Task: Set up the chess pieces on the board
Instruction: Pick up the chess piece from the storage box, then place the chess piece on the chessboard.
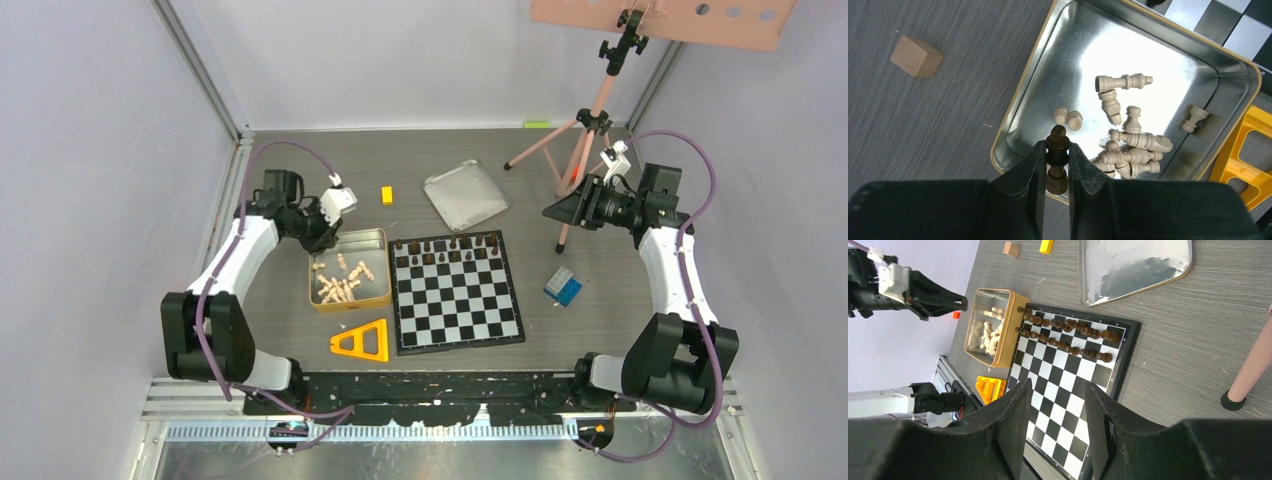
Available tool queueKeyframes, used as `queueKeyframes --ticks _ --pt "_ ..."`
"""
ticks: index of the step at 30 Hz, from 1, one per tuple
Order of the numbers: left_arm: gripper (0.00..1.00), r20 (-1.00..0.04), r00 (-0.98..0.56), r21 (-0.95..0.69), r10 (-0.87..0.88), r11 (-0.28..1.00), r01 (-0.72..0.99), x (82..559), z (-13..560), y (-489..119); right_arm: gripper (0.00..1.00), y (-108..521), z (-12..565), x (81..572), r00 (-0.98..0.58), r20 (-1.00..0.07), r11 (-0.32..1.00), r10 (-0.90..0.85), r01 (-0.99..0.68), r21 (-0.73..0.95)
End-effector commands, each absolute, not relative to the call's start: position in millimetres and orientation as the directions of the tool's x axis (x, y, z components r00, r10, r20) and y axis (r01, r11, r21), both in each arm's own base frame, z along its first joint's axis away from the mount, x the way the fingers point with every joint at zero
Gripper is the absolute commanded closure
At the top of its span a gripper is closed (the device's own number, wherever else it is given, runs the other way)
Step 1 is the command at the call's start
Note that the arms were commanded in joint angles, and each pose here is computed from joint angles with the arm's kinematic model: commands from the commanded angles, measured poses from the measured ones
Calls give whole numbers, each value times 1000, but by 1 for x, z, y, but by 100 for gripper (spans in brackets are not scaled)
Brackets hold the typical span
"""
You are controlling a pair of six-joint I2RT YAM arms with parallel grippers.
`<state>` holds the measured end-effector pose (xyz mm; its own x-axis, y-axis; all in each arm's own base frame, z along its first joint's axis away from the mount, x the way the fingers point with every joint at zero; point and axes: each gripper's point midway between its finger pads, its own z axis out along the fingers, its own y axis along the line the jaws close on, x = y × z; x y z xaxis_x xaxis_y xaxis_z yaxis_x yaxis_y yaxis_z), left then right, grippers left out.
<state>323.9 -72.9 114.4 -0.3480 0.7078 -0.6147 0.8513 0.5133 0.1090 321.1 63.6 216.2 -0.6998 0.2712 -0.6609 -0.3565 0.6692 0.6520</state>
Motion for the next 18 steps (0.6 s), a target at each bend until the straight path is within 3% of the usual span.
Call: queueKeyframes --ticks 1,7,18 --pt "100 -772 -339 14 538 547 837 321 153 -95 51 69 226 322 -675 -694 657 249 -408 634" --pt "100 -912 -274 -130 306 416 900 309 202 -147 52 75 227 321 -670 -707 658 227 -430 619" --pt "100 -984 -136 -114 116 177 978 315 234 -270 52 71 219 321 -667 -716 685 206 -425 592"
